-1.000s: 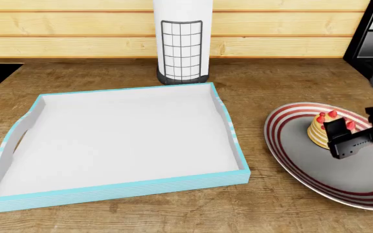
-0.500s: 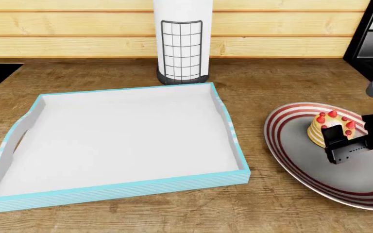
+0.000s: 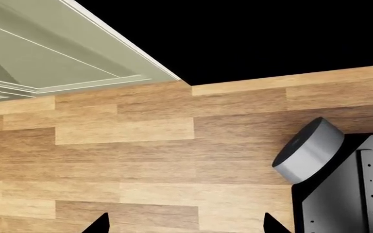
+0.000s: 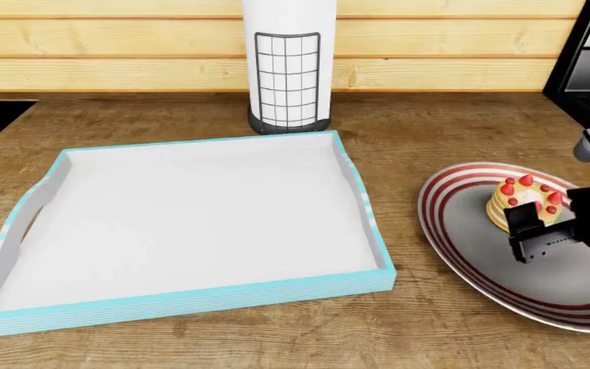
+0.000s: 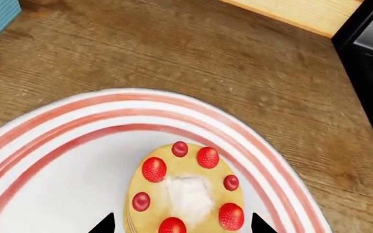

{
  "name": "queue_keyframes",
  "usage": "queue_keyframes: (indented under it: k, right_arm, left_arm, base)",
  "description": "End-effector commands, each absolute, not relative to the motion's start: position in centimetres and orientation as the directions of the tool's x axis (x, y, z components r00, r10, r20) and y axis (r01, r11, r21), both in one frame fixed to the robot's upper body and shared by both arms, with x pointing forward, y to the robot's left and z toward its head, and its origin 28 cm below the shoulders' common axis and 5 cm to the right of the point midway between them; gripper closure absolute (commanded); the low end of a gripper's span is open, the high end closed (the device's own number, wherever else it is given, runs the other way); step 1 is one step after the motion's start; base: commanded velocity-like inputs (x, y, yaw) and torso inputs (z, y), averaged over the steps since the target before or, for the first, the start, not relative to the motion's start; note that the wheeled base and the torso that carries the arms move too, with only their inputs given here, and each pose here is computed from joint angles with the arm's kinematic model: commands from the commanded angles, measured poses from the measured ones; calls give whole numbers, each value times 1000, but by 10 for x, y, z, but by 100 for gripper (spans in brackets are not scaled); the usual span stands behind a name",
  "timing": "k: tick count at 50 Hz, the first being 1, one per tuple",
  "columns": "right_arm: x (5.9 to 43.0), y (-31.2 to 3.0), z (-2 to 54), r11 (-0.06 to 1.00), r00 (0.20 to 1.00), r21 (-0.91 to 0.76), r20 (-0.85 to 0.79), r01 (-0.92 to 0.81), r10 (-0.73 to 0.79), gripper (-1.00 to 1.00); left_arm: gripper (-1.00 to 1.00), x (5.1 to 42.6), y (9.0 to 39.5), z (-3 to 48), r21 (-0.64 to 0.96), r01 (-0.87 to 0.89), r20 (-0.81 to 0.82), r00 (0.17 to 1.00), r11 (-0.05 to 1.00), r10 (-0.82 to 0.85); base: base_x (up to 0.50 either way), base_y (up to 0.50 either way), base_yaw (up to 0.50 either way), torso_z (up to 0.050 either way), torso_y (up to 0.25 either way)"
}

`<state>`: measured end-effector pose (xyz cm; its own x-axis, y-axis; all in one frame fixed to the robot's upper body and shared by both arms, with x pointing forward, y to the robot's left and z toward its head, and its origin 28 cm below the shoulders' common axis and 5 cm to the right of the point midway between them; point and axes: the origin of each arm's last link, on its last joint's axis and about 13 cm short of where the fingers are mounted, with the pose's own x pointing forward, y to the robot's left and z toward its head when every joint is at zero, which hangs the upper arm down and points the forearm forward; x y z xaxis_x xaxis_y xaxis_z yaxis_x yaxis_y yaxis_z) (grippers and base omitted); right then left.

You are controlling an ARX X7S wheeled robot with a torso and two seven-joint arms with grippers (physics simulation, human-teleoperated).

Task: Move the dessert items from the plate to the tray.

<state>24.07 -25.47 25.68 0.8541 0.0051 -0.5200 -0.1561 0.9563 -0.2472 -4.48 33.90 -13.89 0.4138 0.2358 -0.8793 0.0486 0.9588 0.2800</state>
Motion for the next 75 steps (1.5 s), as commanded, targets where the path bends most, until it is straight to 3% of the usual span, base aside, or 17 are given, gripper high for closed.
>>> queue_keyframes:
  k: [1,50,51,68,75]
  right_arm:
    - [244,-256,250,960,852,-237,-523,-150,4,-100]
    - [246,-261,234,970,845,-205,-535,-133,2,-100]
    - [246,-261,235,970,845,-205,-535,-132,2,100]
    - [246,-260,237,966,856,-218,-517,-139,6,100]
    - [245,-250,273,951,906,-273,-424,-144,15,100]
  left_arm:
    - [-100,-45,339,-139,280,49,-880,412,959,236]
    - [-100,-45,339,-139,281,52,-880,412,958,236]
    - [-100,-45,339,-139,281,52,-880,412,958,236]
    - [-100,-45,339,-139,281,55,-881,410,958,235]
    - [-100,-45,339,-139,283,59,-882,409,957,235]
  base:
    - [0,0,0,0,0]
    - [0,0,0,0,0]
    - [0,0,0,0,0]
    - [0,0,0,0,0]
    - [0,0,0,0,0]
